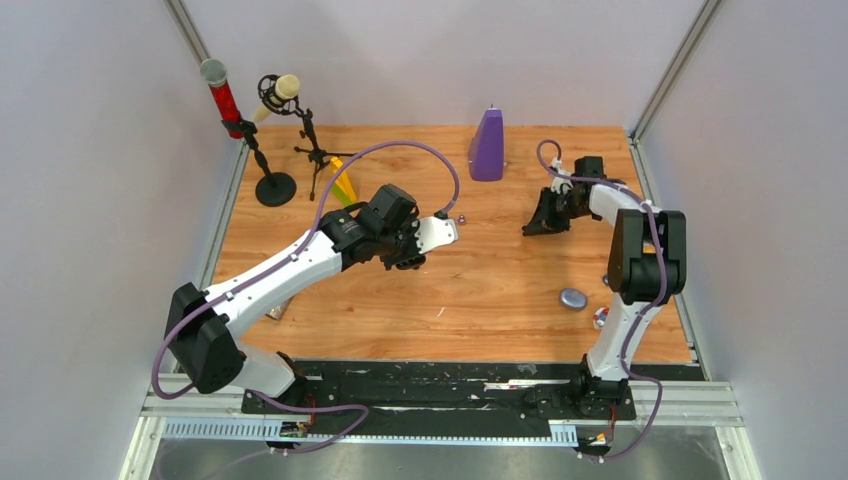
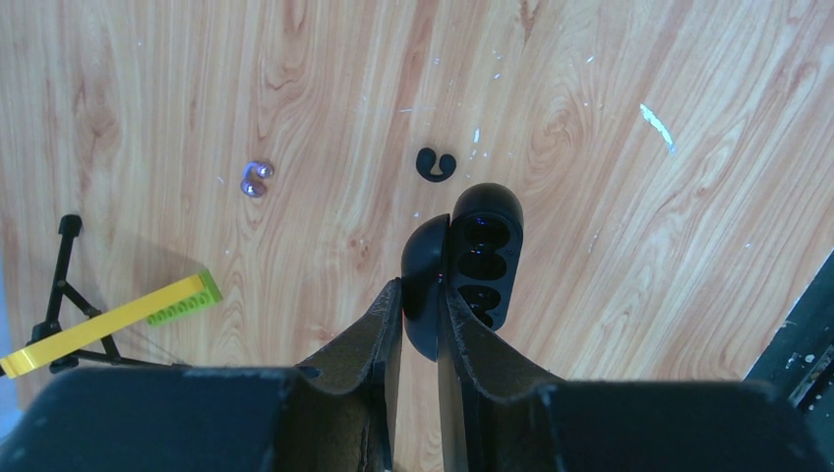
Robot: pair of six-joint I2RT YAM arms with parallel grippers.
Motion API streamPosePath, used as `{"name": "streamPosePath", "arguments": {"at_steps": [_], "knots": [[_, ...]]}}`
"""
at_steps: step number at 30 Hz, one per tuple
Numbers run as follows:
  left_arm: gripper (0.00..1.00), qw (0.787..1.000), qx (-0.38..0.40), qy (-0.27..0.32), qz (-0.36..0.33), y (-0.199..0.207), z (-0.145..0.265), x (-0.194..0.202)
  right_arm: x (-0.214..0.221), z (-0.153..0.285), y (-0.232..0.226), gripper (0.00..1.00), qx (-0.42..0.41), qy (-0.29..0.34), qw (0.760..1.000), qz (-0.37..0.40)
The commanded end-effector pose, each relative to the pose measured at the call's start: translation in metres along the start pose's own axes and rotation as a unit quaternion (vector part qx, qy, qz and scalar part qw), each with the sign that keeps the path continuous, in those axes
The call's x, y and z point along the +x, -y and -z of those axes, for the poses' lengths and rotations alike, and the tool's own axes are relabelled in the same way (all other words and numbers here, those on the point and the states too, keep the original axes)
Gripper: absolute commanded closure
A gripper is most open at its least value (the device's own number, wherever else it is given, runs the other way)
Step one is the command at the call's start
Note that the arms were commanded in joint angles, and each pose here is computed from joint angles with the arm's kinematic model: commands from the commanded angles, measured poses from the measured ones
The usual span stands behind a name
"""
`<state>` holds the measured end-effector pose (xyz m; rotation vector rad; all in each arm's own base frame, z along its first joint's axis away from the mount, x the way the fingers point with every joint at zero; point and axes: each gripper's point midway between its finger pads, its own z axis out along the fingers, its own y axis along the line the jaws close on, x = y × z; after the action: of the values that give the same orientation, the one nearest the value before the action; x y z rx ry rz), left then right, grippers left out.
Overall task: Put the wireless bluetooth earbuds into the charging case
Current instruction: Pick up the earbud from the center of the board.
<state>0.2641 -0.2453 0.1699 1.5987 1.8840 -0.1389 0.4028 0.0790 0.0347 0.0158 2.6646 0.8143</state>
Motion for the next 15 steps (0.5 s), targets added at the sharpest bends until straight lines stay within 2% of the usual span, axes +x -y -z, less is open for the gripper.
{"name": "streamPosePath", "arguments": {"at_steps": [1,5,7,11,15], "knots": [[0.75,0.999,0.003,0.041,-0.002,0.001,0.012,-0.018,-0.027,0.045,-0.035,0.97,-0.009,0.072,0.989,0.129],[0.75,0.999,0.021,0.046,0.0,0.007,0.01,-0.02,-0.019,0.072,-0.049,1.0,-0.003,0.087,0.967,0.239],[0.75,0.999,0.031,0.045,0.001,0.01,0.009,-0.021,-0.013,0.085,-0.054,1.0,0.005,0.093,0.946,0.311],[0.75,0.998,0.052,0.043,0.005,0.017,0.003,-0.021,-0.002,0.114,-0.065,0.99,0.035,0.114,0.896,0.427],[0.75,0.997,0.075,0.03,0.014,0.023,-0.008,-0.019,0.018,0.133,-0.093,1.0,0.022,0.131,0.836,0.532]]}}
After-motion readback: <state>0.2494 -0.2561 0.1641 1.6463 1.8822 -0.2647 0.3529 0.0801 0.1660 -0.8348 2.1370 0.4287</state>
